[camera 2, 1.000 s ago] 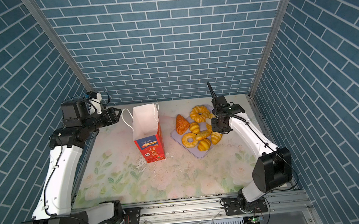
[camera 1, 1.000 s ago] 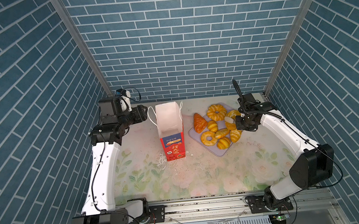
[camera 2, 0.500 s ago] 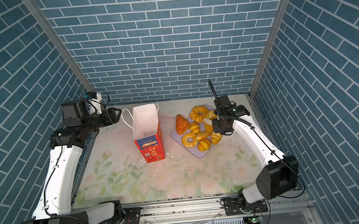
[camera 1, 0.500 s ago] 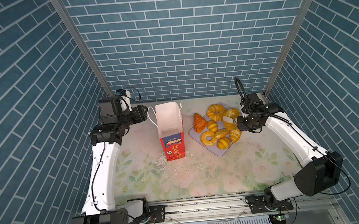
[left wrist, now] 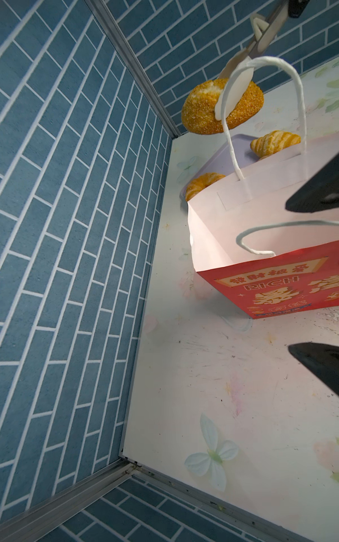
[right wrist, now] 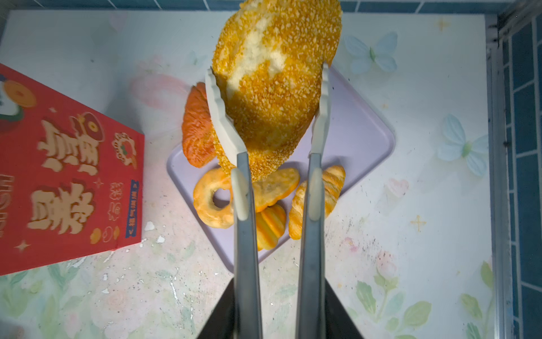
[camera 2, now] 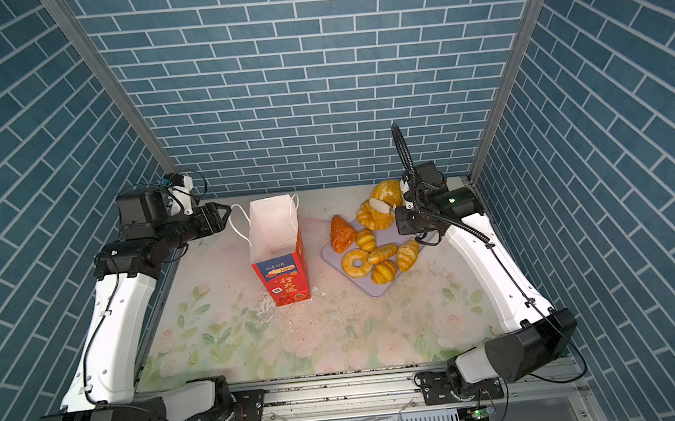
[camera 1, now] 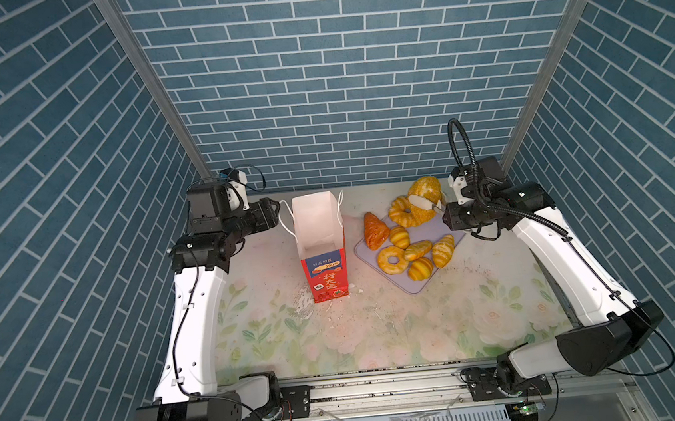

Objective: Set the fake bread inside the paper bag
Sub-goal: 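Lift the sesame bun with the tongs and carry it over the bag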

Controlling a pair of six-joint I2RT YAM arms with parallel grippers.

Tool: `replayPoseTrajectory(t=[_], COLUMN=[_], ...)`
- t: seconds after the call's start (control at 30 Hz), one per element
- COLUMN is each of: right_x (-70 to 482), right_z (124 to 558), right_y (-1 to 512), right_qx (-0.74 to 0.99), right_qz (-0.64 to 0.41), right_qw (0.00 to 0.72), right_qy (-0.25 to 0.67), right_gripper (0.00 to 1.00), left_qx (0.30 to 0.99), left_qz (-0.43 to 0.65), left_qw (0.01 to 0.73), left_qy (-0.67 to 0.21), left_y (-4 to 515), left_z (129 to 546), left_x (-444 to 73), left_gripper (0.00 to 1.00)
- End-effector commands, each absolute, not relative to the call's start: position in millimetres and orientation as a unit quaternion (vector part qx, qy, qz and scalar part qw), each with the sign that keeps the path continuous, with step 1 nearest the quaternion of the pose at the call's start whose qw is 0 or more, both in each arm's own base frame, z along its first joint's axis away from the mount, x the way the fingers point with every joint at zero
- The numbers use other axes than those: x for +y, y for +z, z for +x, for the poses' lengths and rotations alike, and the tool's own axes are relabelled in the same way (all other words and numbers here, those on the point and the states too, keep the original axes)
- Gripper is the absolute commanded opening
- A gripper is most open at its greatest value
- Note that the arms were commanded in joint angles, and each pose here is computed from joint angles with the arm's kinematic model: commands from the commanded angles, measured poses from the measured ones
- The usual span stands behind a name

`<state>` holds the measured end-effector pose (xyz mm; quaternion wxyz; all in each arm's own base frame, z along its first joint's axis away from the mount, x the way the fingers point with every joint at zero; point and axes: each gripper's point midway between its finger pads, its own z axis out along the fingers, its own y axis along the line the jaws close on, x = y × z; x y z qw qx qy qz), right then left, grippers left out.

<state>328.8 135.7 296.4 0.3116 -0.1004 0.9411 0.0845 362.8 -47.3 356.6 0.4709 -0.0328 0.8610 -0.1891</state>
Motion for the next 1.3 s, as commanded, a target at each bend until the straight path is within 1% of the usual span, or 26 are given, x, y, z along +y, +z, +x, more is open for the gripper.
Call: replayPoseTrajectory(t=[0.0, 0.27, 0.6, 0.77, 0.87, 1.0, 1.03, 1.17, 1.27], right_x=[150.6, 209.1, 273.2, 294.3, 303.5, 328.2, 333.1, 342.5, 351.1], right_z=[335.7, 342.8, 319.1, 306.7, 300.0, 282.8, 278.2, 267.0, 260.6], right_y=[335.4, 380.0, 424.5, 438.0, 447.7, 451.4, 451.8, 453.5, 446.6], right_qx=[0.917, 0.885, 0.838, 0.816, 0.804, 0.785, 0.782, 0.775, 0.778], right_qz=[-0.136, -0.220, -0.310, -0.337, -0.345, -0.377, -0.383, -0.397, -0.400], right_qw=[0.361, 0.390, 0.420, 0.442, 0.453, 0.449, 0.448, 0.454, 0.438], right_qy=[0.102, 0.127, 0.160, 0.157, 0.169, 0.199, 0.201, 0.190, 0.204], right_gripper=[0.11, 0.11, 0.11, 0.10, 0.10, 0.10, 0.10, 0.10, 0.10], left_qx=[0.860, 0.861, 0.866, 0.864, 0.864, 0.864, 0.864, 0.863, 0.861], left_qz=[-0.036, -0.038, -0.035, -0.028, -0.029, -0.036, -0.041, -0.052, -0.060], left_qw=[0.469, 0.467, 0.454, 0.454, 0.450, 0.446, 0.445, 0.448, 0.450], left_qy=[-0.197, -0.197, -0.208, -0.217, -0.225, -0.233, -0.232, -0.229, -0.230], left_y=[352.3, 348.6, 338.4, 339.9, 336.6, 332.6, 331.5, 328.4, 327.3], left_z=[365.5, 367.8, 380.6, 383.7, 385.3, 386.7, 386.2, 385.2, 384.7], left_x=[-47.6, -47.5, -51.5, -56.4, -58.7, -60.6, -59.7, -56.6, -55.7], left_gripper=[0.71, 0.71, 0.70, 0.66, 0.59, 0.46, 0.42, 0.31, 0.24])
